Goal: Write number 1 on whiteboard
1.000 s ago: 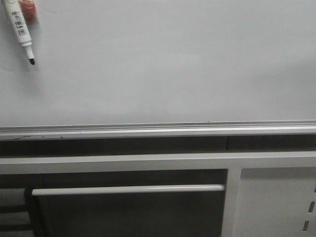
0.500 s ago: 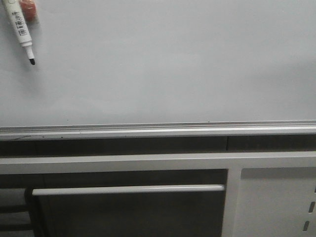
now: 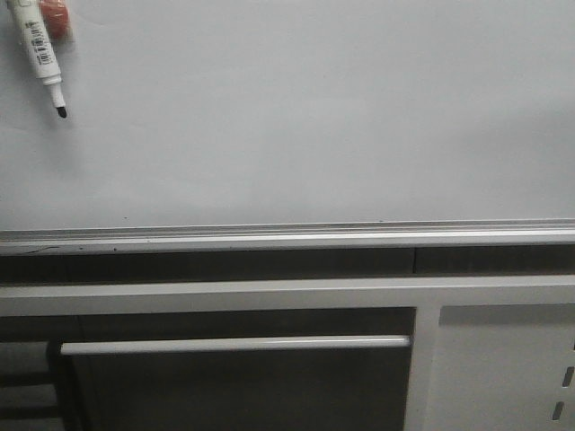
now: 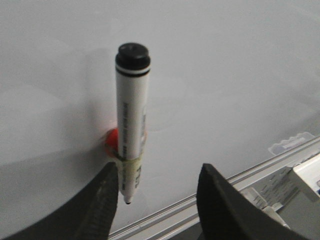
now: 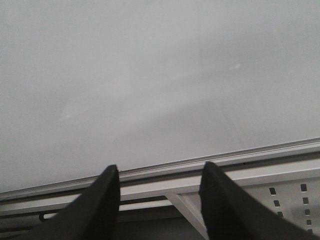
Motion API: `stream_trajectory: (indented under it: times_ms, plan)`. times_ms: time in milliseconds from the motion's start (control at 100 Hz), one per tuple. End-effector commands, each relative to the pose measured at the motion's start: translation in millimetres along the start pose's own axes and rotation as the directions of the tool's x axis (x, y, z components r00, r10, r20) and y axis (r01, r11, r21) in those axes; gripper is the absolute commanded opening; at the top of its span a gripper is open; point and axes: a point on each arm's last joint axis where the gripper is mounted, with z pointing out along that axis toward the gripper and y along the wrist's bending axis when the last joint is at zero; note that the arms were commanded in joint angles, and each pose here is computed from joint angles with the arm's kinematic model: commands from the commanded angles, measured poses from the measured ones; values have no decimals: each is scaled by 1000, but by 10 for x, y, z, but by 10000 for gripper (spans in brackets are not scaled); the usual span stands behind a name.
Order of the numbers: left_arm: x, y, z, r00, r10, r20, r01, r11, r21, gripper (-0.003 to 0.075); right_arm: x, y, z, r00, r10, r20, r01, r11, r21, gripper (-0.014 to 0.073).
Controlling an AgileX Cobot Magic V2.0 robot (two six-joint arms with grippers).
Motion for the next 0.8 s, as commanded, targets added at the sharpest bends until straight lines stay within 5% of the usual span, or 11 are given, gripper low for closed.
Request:
stream_trajectory:
  times_ms: [0,280,790]
  plan:
    - [-107,5,65,998,-21,57,24,998,-54,325,-168,35,-23,995,1,97,-1,1000,-1,332]
    - [-55,47,274,998,-10,66,20,987,-160,325,-168,38,-23,995,7,97,-7,1000,-5,332]
    - [-24,12,368,998,-6,67,19,983,-183,309,-200,33,-27,991,8,132,-8,1000,0,332]
